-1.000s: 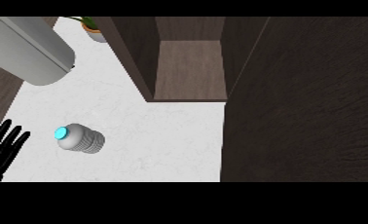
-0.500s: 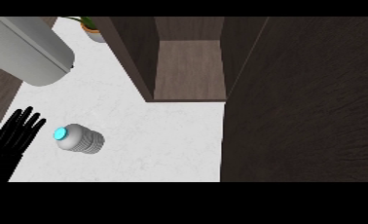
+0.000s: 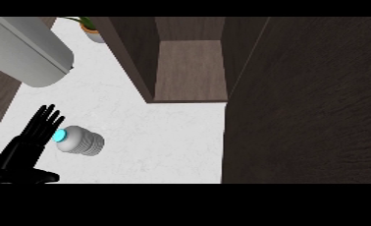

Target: Pick up the bottled water, place it into the cabinet and close the cabinet

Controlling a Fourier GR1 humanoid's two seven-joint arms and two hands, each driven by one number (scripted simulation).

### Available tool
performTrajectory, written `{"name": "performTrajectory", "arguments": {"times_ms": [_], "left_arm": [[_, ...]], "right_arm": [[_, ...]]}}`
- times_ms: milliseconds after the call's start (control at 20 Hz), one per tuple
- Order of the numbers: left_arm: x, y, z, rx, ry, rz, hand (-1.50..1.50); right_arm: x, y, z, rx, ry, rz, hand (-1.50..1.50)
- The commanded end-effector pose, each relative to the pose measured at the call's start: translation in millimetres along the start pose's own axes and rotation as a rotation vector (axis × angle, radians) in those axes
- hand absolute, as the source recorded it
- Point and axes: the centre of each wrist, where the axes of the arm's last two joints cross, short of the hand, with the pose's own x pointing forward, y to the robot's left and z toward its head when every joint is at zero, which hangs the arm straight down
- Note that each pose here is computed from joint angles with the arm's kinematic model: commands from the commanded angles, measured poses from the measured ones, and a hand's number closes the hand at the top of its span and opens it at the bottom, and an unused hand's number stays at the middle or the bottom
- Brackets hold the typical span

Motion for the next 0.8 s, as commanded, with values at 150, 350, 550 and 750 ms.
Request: {"name": "performTrajectory", "arguments": {"times_ms": [150,350,550,750], "left_arm": [[-41,6,1,-0.005,0.052,0.086,-1.5],[-39,6,-13,-0.012,0.056,0.097,-1.5],[-45,7,-15,0.0,0.038,0.099,-1.5],[-66,-15,-15,-0.025,0.053,0.104,-1.5]], "right_arm": [[-7,7,-14,0.015,0.014,-0.005,-1.5],[6,-2,7,-0.013,-0.005,-0.016,-1.5],[5,-6,-2,0.011,0.005,0.021,-1.5],[11,1,1,0.023,0.014,0.018,-1.5]]}}
